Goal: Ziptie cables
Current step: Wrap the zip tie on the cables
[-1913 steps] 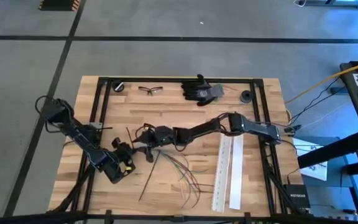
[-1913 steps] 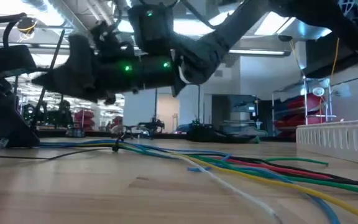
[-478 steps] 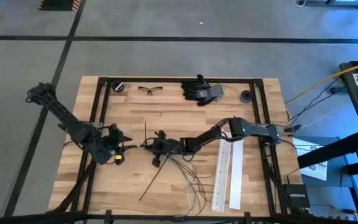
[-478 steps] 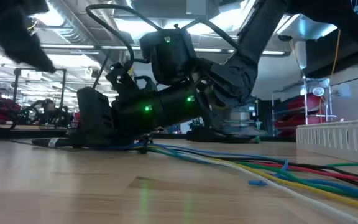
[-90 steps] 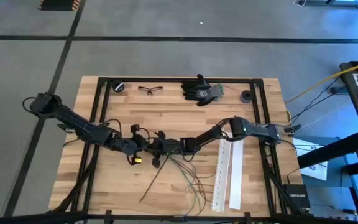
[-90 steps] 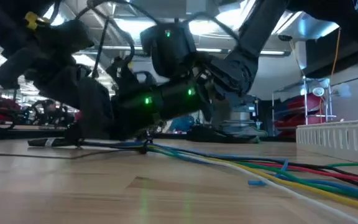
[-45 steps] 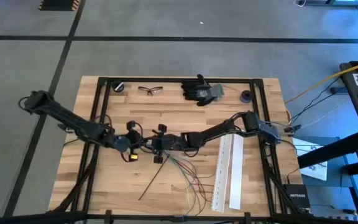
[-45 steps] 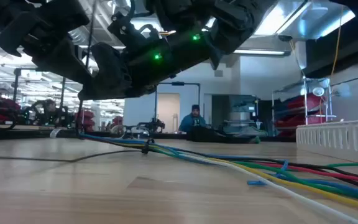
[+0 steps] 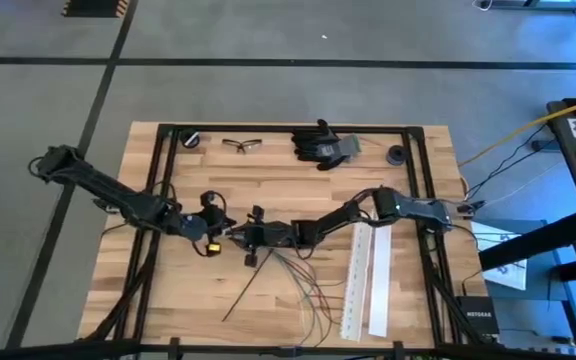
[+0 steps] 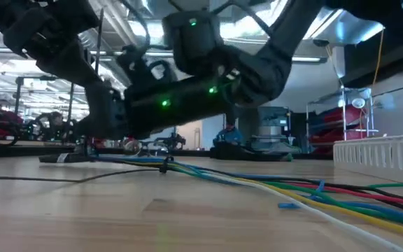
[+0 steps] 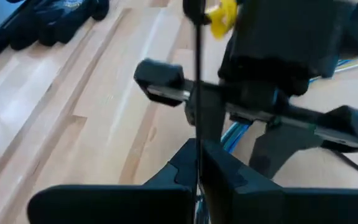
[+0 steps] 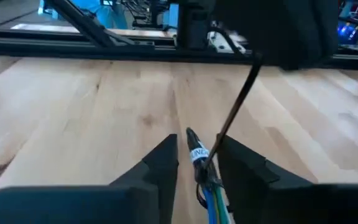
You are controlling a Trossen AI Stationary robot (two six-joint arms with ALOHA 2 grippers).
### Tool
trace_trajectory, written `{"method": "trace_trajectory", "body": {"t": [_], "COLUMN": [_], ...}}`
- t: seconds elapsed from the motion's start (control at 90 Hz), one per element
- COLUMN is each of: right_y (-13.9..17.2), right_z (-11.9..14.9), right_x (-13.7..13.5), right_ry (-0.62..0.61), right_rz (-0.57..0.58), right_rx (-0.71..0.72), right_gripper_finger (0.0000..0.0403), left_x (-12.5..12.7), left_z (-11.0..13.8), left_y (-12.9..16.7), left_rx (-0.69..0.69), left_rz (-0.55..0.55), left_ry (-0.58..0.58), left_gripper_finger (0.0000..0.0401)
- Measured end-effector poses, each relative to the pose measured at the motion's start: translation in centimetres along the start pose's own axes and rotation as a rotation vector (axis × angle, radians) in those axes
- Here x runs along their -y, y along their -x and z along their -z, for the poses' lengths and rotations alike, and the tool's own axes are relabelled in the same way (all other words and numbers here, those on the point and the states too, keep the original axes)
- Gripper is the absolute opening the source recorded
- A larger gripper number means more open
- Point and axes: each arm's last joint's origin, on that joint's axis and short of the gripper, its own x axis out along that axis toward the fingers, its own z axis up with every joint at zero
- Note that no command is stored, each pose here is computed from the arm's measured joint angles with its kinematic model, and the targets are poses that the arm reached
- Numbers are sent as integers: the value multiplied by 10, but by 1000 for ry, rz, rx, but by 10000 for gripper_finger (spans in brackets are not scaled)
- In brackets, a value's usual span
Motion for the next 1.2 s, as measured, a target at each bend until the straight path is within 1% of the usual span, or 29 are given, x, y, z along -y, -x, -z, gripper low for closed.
{"method": "trace_trajectory", "body": {"t": [0.067, 0.1, 0.244, 0.467, 0.6, 0.656, 0.778, 0.911, 0.978, 1.044, 1.1, 1.2], "right_y": [0, 0, 0, -6, -7, -7, -7, -9, -12, -16, -18, -20], "right_z": [5, 7, 11, 35, 42, 42, 43, 38, 33, 28, 24, 11], "right_x": [0, 0, 0, -2, -3, -2, -2, -2, -3, -4, -4, -4], "right_ry": [14, 25, 26, -48, -52, -52, -51, -51, -54, -56, -54, -48], "right_rz": [8, 8, 15, 3, 2, 2, 10, 30, 29, 44, 55, 56], "right_rx": [-45, -64, -107, -118, -123, -125, -127, -116, -105, -96, -99, -125], "right_gripper_finger": [23, 13, 2, 0, 0, 0, 0, 0, 0, 1, 5, 32], "left_x": [0, -1, -6, -26, -37, -41, -44, -45, -44, -42, -42, -43], "left_z": [1, 0, 0, 2, 1, -3, -23, -47, -54, -55, -53, -47], "left_y": [0, 1, 5, 18, 29, 35, 51, 70, 76, 77, 77, 76], "left_rx": [-6, 0, 3, -21, -6, 11, 101, 191, 220, 227, 206, 151], "left_rz": [-1, -3, -36, -88, -113, -122, -107, -71, -49, -30, -27, -38], "left_ry": [-3, 1, -14, 0, 10, 9, 15, 7, -11, -30, -43, -47], "left_gripper_finger": [0, 0, 0, 0, 0, 0, 0, 0, 0, 0, 3, 25]}}
